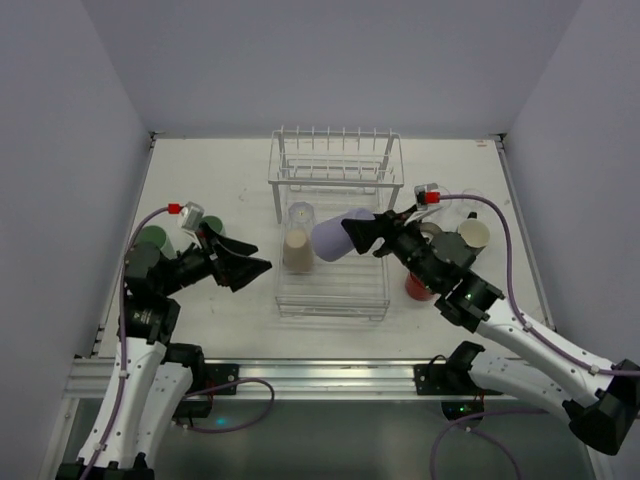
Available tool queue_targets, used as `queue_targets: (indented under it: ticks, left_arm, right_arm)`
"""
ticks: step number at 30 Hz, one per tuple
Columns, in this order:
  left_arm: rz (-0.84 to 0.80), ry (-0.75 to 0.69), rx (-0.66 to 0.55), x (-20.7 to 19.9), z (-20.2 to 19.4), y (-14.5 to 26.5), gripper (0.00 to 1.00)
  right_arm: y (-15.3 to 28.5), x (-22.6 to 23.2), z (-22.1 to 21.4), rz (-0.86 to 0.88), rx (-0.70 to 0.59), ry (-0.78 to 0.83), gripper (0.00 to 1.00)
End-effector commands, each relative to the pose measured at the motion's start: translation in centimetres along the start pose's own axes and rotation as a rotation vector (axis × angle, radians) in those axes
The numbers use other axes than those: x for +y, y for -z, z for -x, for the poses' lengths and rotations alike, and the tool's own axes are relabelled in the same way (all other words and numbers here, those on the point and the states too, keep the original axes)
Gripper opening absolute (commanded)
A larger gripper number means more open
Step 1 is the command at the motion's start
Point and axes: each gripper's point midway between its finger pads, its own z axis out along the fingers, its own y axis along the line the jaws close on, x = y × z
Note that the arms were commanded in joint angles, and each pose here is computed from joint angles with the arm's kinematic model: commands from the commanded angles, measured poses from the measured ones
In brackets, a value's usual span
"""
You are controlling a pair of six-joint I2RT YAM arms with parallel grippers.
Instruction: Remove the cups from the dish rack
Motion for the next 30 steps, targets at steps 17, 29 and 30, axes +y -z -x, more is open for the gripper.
queue_targets:
  ticks: [17, 29, 30]
  left_arm:
    - [-0.316, 0.119, -0.040, -9.4, 0.3, -6.0, 0.72]
    - [0.087, -0.028, -0.296, -6.2, 8.9, -6.0, 0.00]
    - [0.215, -0.024, -0.215, -4.1, 7.6, -5.5, 0.00]
  right_arm:
    - [1.8, 10.9, 1.0, 0.545, 0.065, -0.465, 0.39]
    - [2.2, 8.5, -1.4, 0.466, 0.082, -0.425, 0.93]
    - [2.8, 8.5, -0.7, 0.465, 0.061, -0.414, 0.96]
